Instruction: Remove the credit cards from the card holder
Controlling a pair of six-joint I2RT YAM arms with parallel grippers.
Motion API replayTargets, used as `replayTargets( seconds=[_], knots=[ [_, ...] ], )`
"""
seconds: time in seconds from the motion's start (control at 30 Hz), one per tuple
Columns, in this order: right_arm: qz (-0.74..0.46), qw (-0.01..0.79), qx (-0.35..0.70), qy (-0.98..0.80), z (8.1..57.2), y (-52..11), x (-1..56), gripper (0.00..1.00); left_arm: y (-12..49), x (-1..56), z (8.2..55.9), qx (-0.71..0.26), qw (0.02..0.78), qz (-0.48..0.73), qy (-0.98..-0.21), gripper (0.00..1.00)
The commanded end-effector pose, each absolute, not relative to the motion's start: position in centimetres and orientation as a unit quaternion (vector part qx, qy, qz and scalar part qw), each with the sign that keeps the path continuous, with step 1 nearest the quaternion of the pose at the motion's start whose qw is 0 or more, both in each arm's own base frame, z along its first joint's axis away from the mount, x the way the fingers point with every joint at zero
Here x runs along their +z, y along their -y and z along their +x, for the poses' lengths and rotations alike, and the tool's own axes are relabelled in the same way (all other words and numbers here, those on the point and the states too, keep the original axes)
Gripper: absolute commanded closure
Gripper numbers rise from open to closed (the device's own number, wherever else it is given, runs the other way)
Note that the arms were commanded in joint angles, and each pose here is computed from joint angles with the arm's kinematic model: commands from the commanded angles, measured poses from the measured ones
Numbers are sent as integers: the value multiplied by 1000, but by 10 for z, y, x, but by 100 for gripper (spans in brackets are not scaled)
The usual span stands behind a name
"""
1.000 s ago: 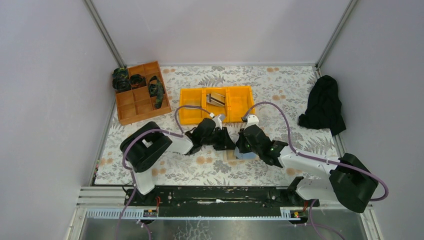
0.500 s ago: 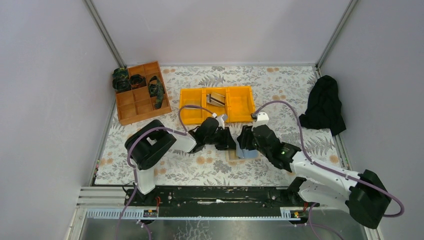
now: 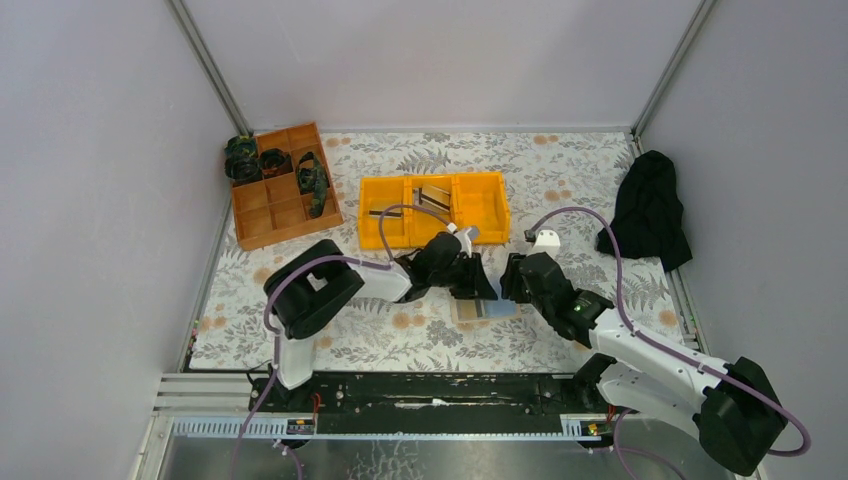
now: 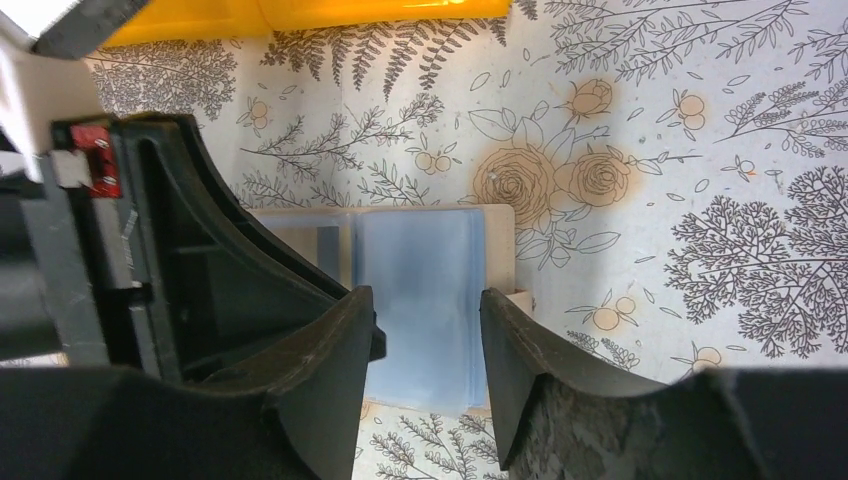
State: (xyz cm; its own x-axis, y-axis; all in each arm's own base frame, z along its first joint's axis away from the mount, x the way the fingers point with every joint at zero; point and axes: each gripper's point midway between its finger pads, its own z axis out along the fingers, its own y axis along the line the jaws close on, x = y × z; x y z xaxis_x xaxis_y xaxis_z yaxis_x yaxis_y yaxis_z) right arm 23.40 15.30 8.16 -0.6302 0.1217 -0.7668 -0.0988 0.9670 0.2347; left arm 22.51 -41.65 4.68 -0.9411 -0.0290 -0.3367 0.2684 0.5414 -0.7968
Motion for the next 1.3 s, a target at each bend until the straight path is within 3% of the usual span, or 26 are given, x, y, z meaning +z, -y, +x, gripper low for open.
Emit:
replayTargets(
  seconds=[0.0,0.1,0.2,0.3,0.53,0.8,1.0,1.27],
  knots=[
    [25,443,119,-888,239,-146,87,50,424,28,219,-457,140,79,-875,70],
    [19,446,127,-886,239,-148,90,56,422,17,219,-442,137,74,-883,70],
    [5,440,145,-886,237,-156,89,88,410,20,227,-428,164,66,-886,73],
    [-5,430,164,-888,235,-166,87,100,390,49,241,-424,232,60,-873,73],
    [-63,395,225,-889,231,-201,77,99,355,90,256,-407,325,45,-852,75],
    [-73,357,256,-896,229,-223,56,90,334,46,251,-356,295,30,-886,76],
    [-79,348,272,-894,231,-233,58,68,328,24,243,-338,271,28,-901,76],
    [-76,337,265,-900,235,-237,50,73,327,21,242,-337,264,31,-903,75]
  ],
)
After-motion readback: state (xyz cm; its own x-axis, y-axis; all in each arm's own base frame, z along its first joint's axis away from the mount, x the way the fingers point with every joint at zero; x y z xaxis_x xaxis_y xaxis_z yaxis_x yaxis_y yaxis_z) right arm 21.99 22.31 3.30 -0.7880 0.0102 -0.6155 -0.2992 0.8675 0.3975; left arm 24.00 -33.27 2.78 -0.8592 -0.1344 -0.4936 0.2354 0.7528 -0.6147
